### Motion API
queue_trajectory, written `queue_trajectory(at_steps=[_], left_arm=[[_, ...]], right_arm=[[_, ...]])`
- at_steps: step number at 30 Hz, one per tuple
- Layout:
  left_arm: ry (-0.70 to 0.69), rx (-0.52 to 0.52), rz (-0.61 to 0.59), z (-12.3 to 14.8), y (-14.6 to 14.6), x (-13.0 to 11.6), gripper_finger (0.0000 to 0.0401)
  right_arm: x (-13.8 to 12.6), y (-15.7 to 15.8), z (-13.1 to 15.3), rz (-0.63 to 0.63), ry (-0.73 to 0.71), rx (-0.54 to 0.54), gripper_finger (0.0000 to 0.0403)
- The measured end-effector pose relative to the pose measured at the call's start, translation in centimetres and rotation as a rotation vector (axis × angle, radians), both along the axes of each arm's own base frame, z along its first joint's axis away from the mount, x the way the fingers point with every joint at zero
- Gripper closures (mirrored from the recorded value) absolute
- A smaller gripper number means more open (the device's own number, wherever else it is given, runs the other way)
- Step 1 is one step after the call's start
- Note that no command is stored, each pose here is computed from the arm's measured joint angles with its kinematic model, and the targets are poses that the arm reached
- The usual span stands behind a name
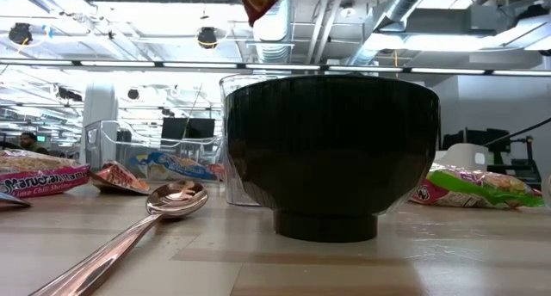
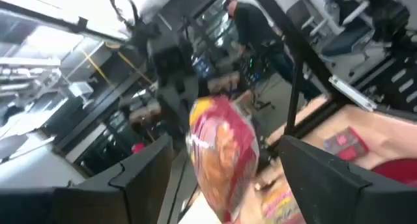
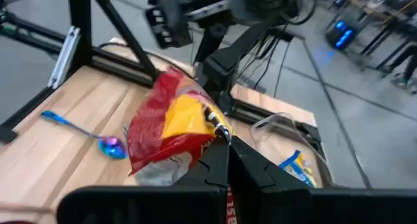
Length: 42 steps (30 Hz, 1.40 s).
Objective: Pick & Place Food Item
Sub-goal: Put the bottom red noodle pack into the top transparent bin
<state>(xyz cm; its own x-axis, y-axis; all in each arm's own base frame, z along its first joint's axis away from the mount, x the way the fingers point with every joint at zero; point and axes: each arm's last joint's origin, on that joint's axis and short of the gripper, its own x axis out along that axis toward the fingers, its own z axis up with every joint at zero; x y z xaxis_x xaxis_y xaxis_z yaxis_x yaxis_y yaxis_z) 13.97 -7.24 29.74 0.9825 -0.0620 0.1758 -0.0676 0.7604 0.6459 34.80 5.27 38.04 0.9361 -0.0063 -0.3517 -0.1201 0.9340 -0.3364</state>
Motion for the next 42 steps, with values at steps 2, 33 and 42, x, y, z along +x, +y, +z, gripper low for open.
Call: queue_trajectory(at_steps=[2, 33, 42], left_arm=[[-0.005, 0.034, 0.004, -0.3, -0.7, 1.0, 0.0116], [0.065, 0.2, 0.358, -0.5, -3.8, 11.6, 0.0108], [0.067, 0.223, 0.359, -0.5, -3.9, 11.6, 0.0222]], right_arm=[[-0.2, -0.1, -1.0, 0.002, -0.02, -0.005, 0.0403], [-0.4, 0.9, -1.9, 0.047, -0.088, -0.04, 0.0403], [-0.4, 0.8, -1.9, 0.043, -0.087, -0.037, 0.0403]])
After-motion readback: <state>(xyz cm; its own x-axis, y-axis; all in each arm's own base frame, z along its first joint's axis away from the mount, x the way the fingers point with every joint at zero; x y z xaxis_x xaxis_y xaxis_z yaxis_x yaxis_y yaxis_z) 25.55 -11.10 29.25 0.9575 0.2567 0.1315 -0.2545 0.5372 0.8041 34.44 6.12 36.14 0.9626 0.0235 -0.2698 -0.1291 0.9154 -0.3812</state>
